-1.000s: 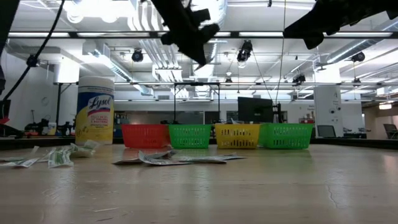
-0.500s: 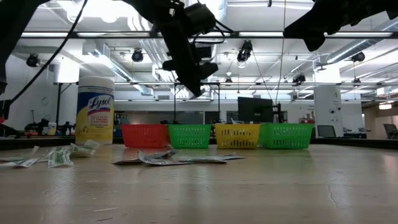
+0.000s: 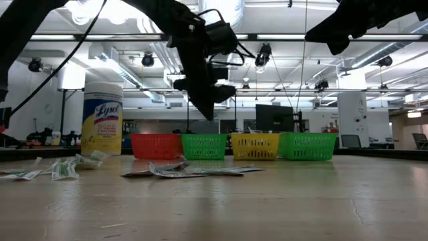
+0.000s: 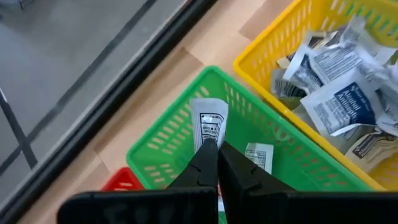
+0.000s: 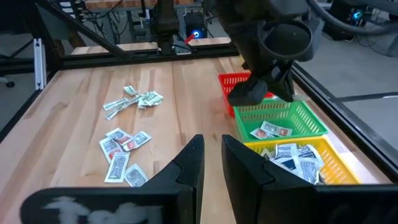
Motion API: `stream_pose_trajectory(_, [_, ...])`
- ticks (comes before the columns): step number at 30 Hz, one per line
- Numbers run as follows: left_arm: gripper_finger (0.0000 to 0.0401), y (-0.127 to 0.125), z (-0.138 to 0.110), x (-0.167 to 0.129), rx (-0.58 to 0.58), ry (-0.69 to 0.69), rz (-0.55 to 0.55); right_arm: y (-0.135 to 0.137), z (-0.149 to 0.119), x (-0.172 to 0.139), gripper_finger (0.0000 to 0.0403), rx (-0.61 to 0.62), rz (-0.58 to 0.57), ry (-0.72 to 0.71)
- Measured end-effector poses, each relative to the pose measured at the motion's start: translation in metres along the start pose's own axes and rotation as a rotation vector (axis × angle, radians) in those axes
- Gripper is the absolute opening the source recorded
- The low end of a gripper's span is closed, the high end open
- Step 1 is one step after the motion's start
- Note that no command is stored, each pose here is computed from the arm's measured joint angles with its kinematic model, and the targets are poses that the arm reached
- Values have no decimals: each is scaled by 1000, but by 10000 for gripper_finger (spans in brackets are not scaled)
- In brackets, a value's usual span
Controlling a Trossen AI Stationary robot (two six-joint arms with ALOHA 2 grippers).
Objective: Pick & Place First Aid Supplies
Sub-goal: Put the orange ointment pack into the left green bin
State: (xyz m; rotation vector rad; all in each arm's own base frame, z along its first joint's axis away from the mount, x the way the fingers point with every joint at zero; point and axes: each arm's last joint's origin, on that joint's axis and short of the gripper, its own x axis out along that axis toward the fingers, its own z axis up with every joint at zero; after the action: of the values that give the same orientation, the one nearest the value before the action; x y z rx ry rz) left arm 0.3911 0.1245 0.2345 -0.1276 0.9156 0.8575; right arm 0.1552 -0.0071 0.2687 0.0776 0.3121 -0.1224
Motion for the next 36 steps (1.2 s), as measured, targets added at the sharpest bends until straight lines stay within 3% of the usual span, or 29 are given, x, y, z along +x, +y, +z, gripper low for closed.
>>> stream_pose_trajectory(12, [0,-19,-20,40,-71,98,10,0,0,0,52,1,0,3])
stream_pose_trajectory(36, [0,-18,-19,45,-114,95,15,0,0,0,52,10,0,4])
